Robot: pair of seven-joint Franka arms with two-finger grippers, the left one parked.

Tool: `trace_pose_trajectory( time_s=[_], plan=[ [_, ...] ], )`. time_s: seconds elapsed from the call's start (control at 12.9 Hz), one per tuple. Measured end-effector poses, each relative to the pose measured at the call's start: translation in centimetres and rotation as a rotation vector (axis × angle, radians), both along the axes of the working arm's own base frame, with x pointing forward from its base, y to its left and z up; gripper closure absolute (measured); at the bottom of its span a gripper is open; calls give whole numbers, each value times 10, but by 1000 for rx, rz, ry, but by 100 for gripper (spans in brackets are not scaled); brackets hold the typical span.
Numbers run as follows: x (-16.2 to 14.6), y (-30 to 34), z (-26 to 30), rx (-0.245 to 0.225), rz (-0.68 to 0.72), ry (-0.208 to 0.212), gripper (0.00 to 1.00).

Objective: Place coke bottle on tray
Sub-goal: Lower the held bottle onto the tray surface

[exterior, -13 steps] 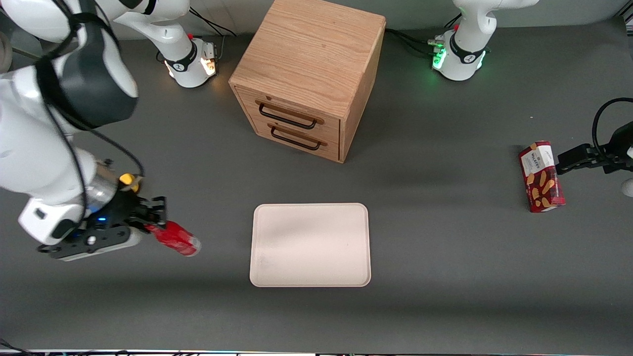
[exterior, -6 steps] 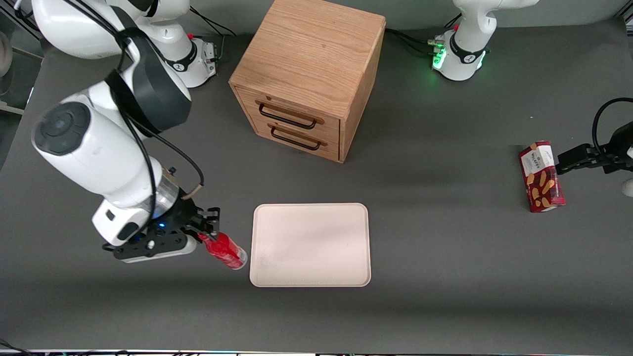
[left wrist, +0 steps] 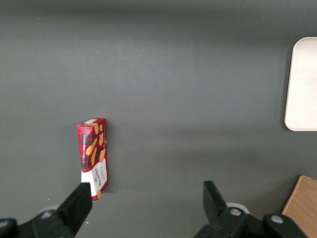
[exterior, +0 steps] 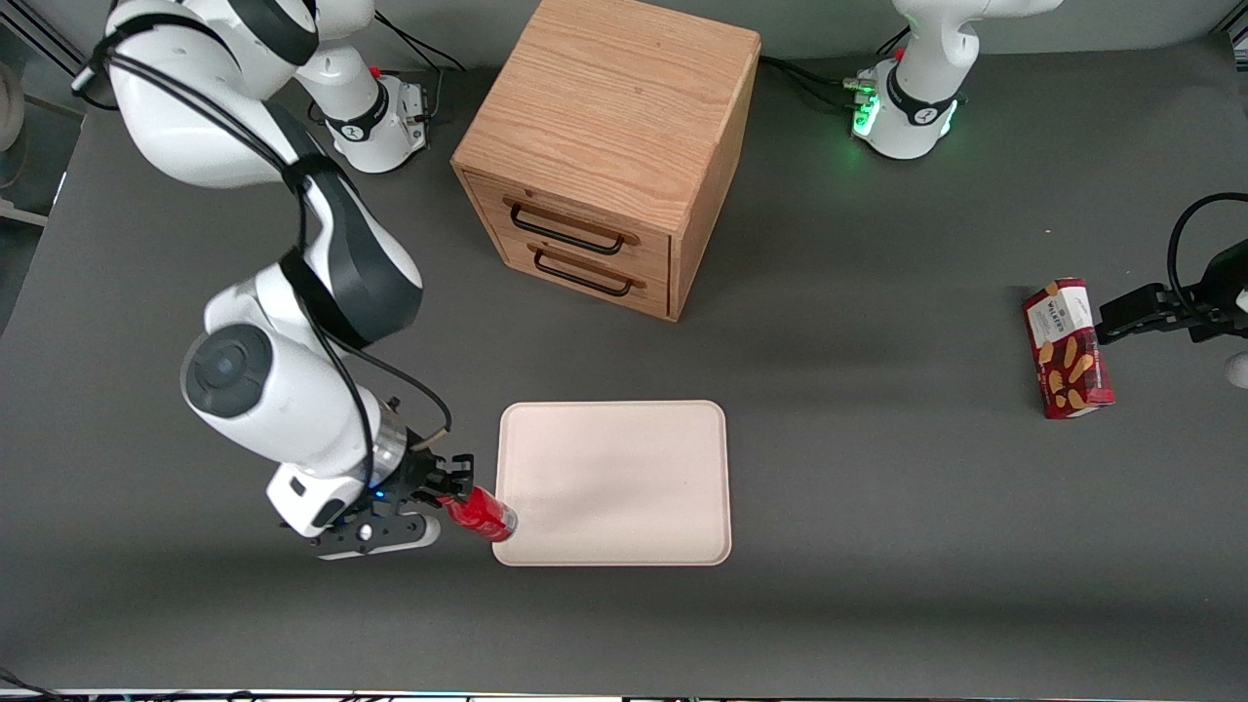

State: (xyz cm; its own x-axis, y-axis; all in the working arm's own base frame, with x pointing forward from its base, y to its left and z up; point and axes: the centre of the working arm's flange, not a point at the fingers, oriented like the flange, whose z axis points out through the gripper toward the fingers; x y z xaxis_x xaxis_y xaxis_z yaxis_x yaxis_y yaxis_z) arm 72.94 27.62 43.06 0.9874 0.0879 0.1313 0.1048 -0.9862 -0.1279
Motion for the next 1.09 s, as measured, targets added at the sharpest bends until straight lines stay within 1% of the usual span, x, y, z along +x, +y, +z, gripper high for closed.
trace_pose_trajectory(
  time_s=[0.23, 0.31, 0.47, 0.62, 0.7, 0.85, 1.09],
  plan=[
    [-4, 12, -22, -6, 19, 33, 69],
    [-6, 16, -30, -16, 27, 44, 69],
    [-11, 23, -48, -59, 51, 57, 69],
    [-14, 27, -66, -79, 65, 73, 69],
    [-14, 27, -72, -80, 67, 76, 69],
    [-13, 30, -80, -72, 69, 65, 69],
    [-11, 34, -82, -58, 73, 29, 69]
  ],
)
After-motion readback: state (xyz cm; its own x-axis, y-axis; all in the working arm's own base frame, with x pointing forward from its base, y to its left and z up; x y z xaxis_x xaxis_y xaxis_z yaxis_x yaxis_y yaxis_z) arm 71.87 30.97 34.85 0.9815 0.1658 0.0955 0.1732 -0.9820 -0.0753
